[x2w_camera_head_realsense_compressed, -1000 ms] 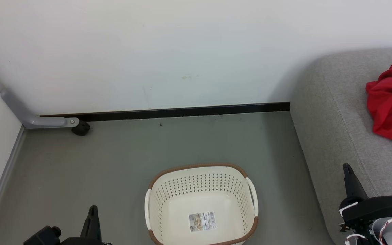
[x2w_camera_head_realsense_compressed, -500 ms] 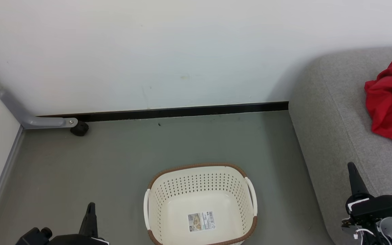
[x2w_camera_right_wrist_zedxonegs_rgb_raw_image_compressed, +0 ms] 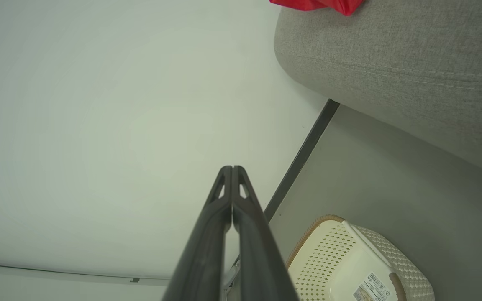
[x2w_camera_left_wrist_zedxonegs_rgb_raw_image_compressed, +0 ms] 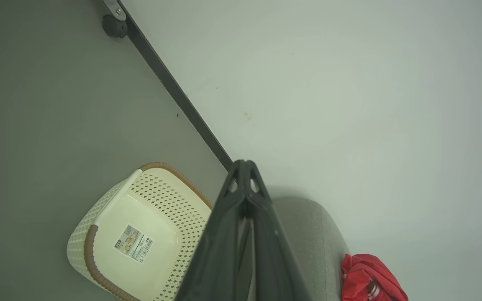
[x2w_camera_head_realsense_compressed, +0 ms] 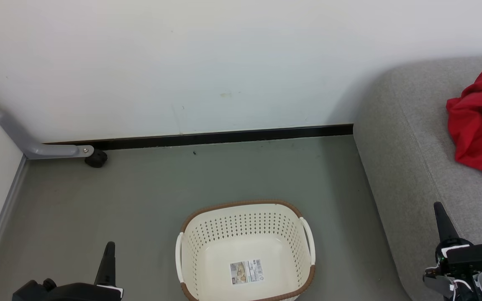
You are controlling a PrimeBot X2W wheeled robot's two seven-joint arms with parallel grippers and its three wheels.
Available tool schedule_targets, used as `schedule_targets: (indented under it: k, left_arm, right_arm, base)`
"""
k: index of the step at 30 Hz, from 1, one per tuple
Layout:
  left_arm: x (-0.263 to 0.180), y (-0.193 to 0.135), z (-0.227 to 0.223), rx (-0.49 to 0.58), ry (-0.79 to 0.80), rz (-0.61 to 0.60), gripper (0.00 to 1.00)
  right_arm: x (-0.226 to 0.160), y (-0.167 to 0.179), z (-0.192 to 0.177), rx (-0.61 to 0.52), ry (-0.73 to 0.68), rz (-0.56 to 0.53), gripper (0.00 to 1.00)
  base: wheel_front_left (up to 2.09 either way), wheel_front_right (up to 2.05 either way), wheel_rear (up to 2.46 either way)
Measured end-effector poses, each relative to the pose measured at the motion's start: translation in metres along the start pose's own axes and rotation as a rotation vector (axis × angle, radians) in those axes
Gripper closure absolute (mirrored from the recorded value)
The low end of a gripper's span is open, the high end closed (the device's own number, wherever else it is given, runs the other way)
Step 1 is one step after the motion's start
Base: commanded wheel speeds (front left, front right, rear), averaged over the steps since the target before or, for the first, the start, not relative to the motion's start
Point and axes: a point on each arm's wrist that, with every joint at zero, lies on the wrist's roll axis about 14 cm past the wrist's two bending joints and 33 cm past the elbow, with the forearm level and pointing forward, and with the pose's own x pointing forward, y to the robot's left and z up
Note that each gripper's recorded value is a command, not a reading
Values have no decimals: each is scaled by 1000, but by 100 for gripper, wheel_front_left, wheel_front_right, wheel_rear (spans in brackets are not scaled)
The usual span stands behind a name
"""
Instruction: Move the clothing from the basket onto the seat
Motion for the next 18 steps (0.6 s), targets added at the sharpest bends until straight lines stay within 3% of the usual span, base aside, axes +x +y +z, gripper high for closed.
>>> schedule_targets:
  k: [18]
  left_arm:
    - [5,-16,8,-263,2,-80,100]
  right_arm:
    - [-5,-2,9,257,-32,9,100]
  base:
    - [0,0,0]
